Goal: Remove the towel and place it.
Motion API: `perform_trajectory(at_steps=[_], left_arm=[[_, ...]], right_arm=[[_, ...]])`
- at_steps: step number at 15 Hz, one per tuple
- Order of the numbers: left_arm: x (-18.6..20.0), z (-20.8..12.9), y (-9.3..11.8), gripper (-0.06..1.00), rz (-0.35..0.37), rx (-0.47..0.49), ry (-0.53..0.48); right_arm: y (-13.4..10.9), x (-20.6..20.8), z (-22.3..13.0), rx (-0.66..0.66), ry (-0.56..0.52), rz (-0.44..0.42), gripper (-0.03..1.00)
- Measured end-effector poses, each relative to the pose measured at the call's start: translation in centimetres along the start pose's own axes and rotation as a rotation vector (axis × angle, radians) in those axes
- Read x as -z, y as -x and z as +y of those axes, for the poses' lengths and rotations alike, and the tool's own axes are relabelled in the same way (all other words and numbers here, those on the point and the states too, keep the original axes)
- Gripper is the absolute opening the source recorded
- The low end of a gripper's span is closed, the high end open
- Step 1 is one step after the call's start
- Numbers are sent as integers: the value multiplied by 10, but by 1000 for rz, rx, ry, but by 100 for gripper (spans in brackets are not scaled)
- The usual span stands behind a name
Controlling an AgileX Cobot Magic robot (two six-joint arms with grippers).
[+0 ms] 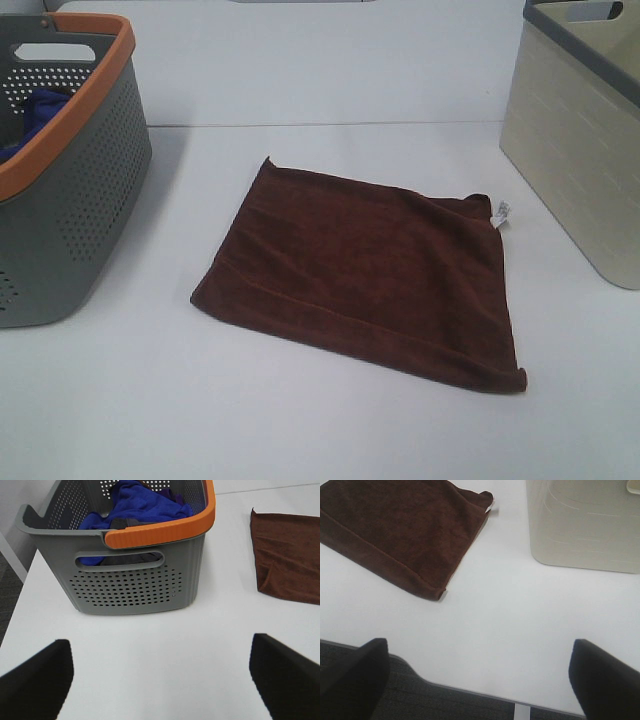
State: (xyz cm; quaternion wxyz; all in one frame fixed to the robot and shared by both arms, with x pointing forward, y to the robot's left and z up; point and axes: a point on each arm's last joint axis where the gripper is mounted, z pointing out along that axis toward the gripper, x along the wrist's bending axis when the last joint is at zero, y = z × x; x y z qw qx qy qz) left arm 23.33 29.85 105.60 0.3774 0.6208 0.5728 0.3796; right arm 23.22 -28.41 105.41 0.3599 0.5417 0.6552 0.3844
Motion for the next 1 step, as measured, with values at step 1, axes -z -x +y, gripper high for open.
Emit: perform_trajectory(at_steps=[1], left_arm=[[0,0,0,91,-1,1,0]], right_arm=[[0,0,0,0,0,0,86]])
